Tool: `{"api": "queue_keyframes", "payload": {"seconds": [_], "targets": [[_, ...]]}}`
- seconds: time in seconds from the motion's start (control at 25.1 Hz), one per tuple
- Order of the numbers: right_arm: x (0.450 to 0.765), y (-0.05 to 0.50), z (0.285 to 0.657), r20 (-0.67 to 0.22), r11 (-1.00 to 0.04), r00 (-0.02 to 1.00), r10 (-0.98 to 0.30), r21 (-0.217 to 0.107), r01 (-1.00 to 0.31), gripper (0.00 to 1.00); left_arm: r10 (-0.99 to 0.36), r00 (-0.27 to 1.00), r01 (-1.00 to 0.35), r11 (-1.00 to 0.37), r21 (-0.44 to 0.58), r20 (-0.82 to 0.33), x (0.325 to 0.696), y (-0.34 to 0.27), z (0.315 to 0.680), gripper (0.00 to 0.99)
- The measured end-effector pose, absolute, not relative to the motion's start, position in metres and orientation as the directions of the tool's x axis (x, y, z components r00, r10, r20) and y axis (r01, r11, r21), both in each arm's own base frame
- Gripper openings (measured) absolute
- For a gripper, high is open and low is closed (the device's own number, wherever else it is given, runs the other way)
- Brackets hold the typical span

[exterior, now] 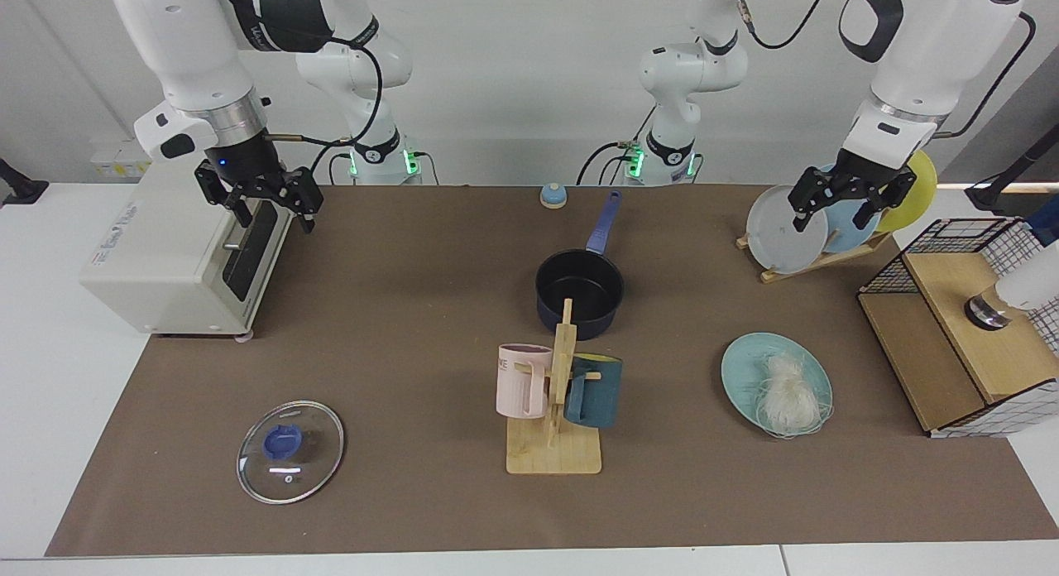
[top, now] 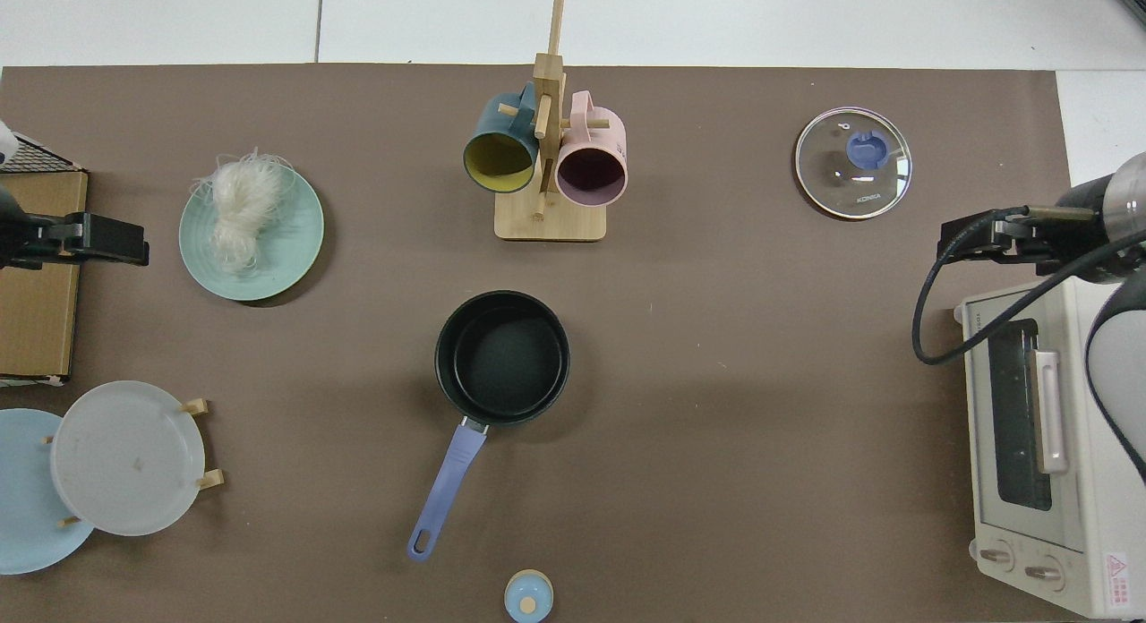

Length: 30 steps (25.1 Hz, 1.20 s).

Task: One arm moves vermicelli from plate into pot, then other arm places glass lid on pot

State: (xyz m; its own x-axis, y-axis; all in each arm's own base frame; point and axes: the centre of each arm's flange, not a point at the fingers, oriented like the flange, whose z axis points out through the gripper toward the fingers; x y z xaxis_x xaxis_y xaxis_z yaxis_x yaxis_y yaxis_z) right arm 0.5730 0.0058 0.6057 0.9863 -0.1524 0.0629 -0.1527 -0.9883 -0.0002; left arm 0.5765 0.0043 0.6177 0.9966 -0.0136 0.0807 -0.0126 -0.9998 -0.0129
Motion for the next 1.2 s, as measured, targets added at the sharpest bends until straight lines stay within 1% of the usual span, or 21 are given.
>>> {"api": "queue_keyframes", "payload": {"seconds": [0.48, 0.72, 0.92, 1.2], "targets": [[0.573, 0.006, 0.606, 0.063, -0.988, 0.986, -0.152, 0.0, -0.153, 1.0, -0.016, 0.997, -0.015, -1.0, -0.012, 0.076, 0.578, 0.002, 0.615, 0.991], [0.573, 0.006, 0.606, 0.063, -0.988, 0.986, -0.153, 0.0, -0.153, 1.0, -0.017, 0.998, -0.016, -1.0, -0.009, 0.062, 0.592, 0.002, 0.602, 0.991], [0.573, 0.005, 0.606, 0.063, -0.988, 0.986, -0.153, 0.0, -0.154, 1.0, -0.015, 0.998, -0.015, -1.0, -0.003, 0.057, 0.621, 0.005, 0.581, 0.991], [0.573, 0.005, 0.606, 0.063, -0.988, 0.986, -0.153, 0.0, -0.154, 1.0, 0.001, 0.996, 0.001, -1.0, 0.002, 0.091, 0.661, 0.018, 0.531, 0.991]]}}
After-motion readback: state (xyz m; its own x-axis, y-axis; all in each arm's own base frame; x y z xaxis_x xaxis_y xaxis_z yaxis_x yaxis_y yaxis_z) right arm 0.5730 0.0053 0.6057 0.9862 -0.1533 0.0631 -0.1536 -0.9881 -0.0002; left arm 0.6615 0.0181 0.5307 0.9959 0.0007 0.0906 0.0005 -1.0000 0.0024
